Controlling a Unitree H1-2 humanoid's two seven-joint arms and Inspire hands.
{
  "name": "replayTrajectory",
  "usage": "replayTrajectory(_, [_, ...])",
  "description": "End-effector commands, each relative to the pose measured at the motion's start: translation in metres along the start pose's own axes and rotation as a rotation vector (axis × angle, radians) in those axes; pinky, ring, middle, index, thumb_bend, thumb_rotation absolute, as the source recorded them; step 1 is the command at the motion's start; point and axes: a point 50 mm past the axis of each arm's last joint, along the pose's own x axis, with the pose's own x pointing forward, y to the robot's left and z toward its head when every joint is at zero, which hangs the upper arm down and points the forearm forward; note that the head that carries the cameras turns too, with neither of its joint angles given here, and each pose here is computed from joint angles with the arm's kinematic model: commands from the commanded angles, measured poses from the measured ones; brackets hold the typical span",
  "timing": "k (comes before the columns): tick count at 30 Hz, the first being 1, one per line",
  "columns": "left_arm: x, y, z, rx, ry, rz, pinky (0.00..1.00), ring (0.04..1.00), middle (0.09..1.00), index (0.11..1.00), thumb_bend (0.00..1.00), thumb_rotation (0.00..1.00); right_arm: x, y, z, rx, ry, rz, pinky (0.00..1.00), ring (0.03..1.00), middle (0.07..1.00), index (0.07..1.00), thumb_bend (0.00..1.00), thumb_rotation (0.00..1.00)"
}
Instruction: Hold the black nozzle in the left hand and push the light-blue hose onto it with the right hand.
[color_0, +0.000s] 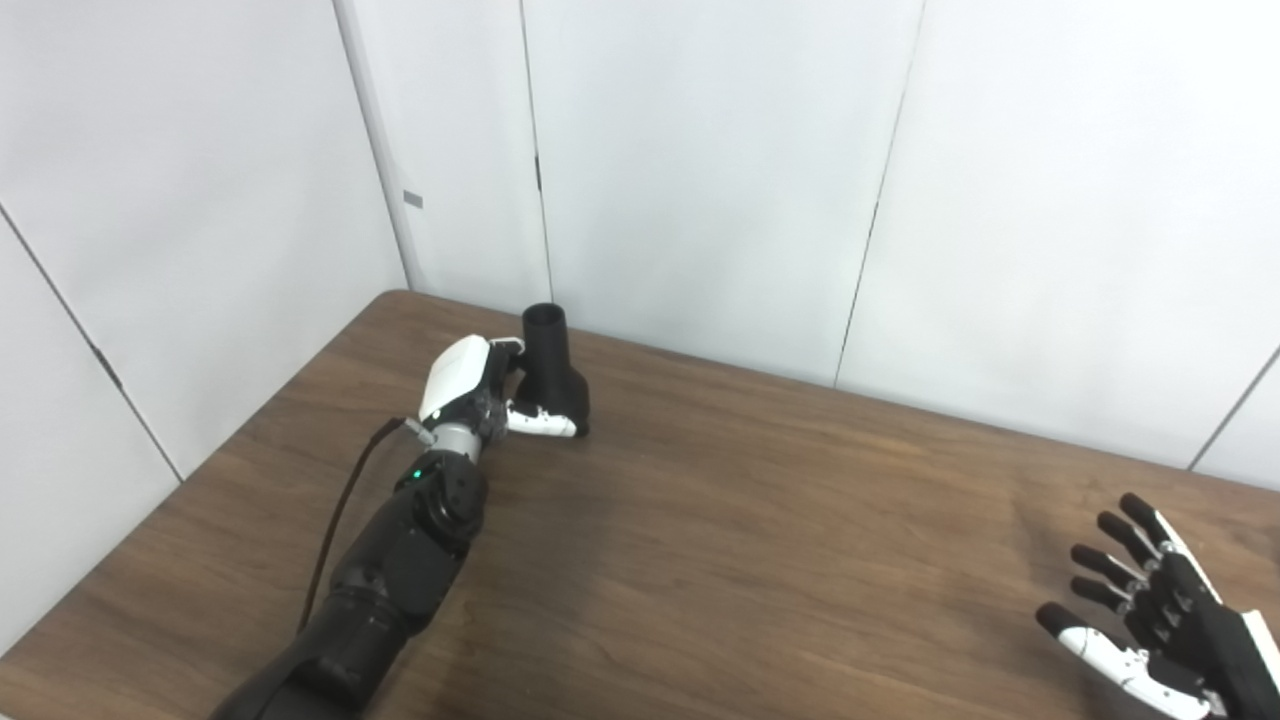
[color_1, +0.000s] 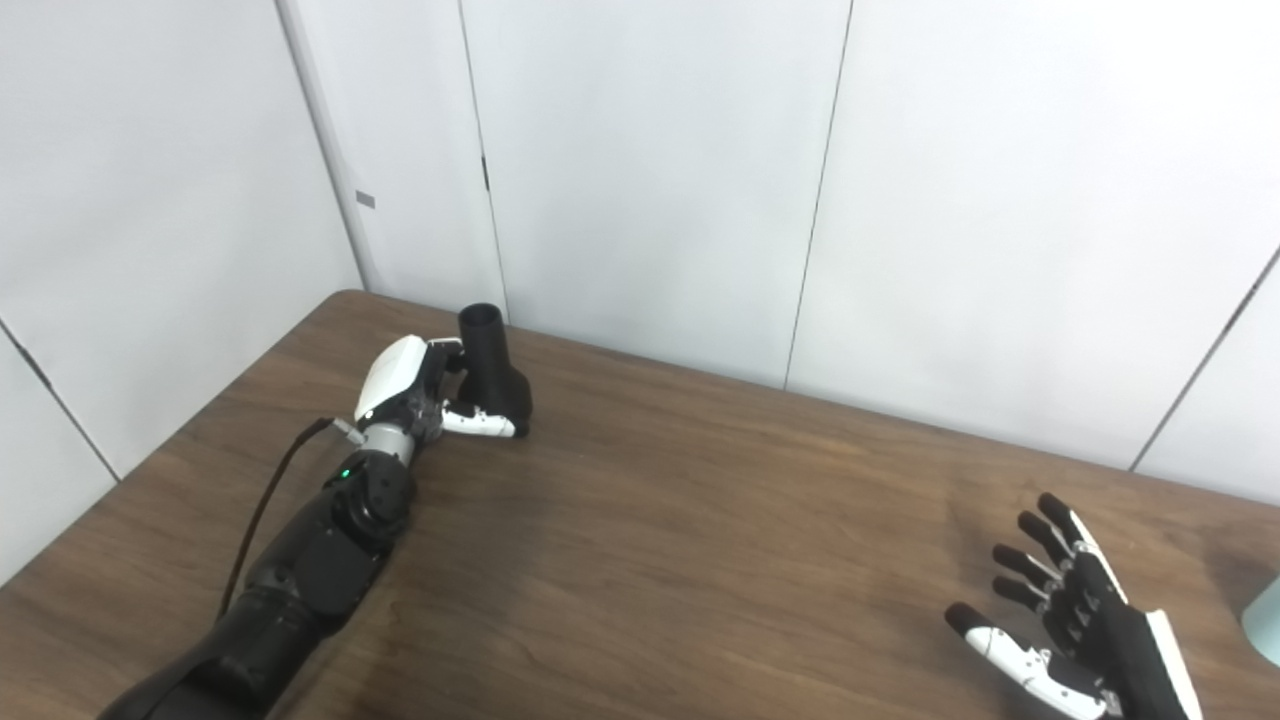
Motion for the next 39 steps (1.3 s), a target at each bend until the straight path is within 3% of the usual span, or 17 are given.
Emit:
replayTrajectory(1, [-0.012,-0.032,0.000,0.011,0.001,-0.103,0.95,0.693,0.527,0.453,0.52,0.00,0.006,-0.003,0.011,-0.018,-0.072,-0.001,0.75,0.804,0.898,0.918,0.51,0.06])
replayTrajectory(8, [-0.019,-0.042,-0.004,0.057,-0.022,-0.073,0.94,0.707,0.522,0.454,0.52,0.00,0.007,-0.004,0.010,-0.007,-0.074,-0.002,0.74,0.809,0.901,0.923,0.54,0.11])
replayTrajectory(14, [-0.023,-0.047,-0.007,0.099,-0.047,-0.098,0.97,0.699,0.515,0.458,0.52,0.00,0.009,-0.004,0.007,-0.002,-0.069,-0.004,0.75,0.807,0.902,0.920,0.56,0.12])
replayTrajectory(20, [-0.033,-0.059,-0.005,0.141,-0.117,-0.113,0.95,0.658,0.498,0.468,0.53,0.00,0.014,-0.002,0.004,-0.014,-0.074,-0.002,0.74,0.795,0.894,0.909,0.58,0.10])
replayTrajectory(24, [-0.046,-0.072,0.005,0.161,-0.225,-0.123,0.94,0.638,0.484,0.481,0.53,0.00,0.017,0.001,-0.004,0.000,-0.085,0.005,0.73,0.784,0.891,0.895,0.62,0.13])
replayTrajectory(31, [-0.078,-0.111,0.043,0.133,-0.444,-0.206,0.91,0.618,0.475,0.490,0.53,0.00,0.025,0.006,-0.021,0.006,-0.130,0.014,0.64,0.771,0.878,0.865,0.70,0.21])
replayTrajectory(39, [-0.103,-0.149,0.072,0.123,-0.605,-0.315,0.85,0.596,0.461,0.499,0.53,0.00,0.029,0.012,-0.019,0.011,-0.146,-0.012,0.60,0.770,0.876,0.856,0.72,0.27])
